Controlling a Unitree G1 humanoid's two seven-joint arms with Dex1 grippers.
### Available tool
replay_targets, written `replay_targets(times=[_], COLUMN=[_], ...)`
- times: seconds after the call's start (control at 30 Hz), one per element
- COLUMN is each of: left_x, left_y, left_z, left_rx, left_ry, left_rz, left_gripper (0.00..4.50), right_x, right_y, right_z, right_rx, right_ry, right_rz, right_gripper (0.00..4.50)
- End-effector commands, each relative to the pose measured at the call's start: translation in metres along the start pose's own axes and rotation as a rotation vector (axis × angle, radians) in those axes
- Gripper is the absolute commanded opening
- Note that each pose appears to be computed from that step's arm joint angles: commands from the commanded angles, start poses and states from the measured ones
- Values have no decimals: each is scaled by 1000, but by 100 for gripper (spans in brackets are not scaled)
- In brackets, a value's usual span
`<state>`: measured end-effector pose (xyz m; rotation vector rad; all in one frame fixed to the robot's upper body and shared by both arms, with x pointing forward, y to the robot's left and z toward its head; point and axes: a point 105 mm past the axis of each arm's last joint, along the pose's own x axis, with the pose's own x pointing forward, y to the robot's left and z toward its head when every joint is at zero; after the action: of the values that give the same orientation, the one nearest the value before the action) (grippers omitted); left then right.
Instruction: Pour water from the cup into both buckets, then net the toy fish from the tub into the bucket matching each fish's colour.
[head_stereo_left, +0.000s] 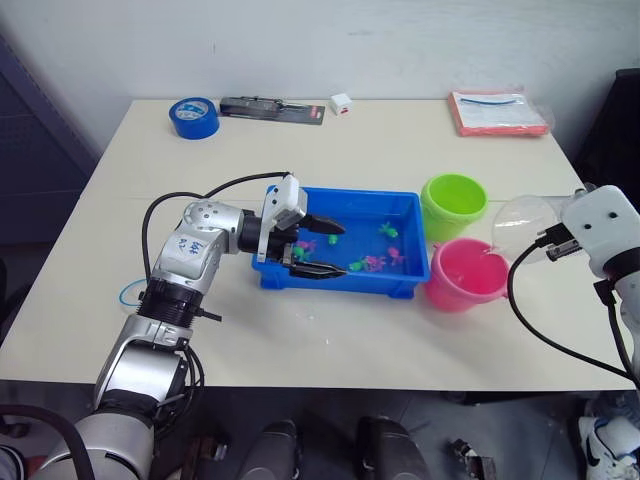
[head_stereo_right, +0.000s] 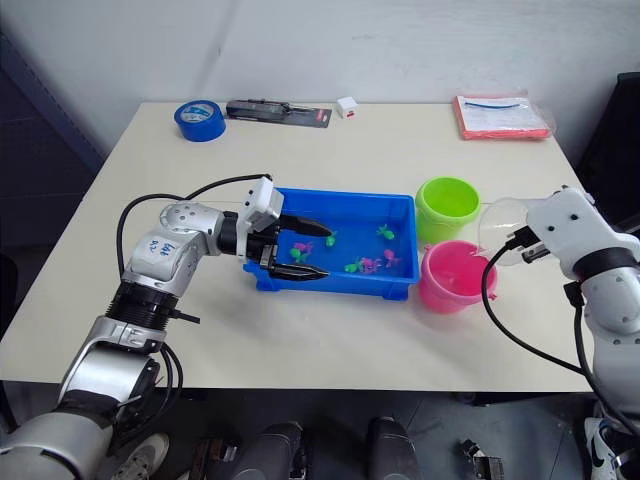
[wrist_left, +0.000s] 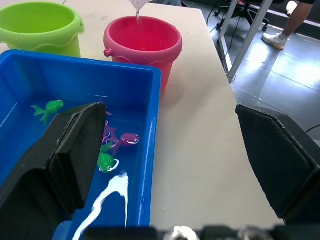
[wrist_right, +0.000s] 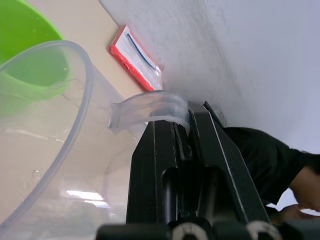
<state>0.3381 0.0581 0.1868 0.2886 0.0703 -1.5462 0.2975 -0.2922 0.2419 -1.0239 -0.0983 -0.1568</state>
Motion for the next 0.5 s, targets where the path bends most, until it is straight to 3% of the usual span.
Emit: replay_targets(times=[0.03, 0.5], left_x=[-1, -2], left_y=[-2, -3], left_z=[9, 6], left_rx=[39, 30], left_ry=[-14, -12], left_rz=[-1, 0], left_gripper=[450, 450], right_x=[-1, 1], right_y=[-8, -6], right_z=[10, 6], right_rx=[-52, -31], right_ry=[-48, -45], right_rz=[-32, -26], right_gripper=[66, 66])
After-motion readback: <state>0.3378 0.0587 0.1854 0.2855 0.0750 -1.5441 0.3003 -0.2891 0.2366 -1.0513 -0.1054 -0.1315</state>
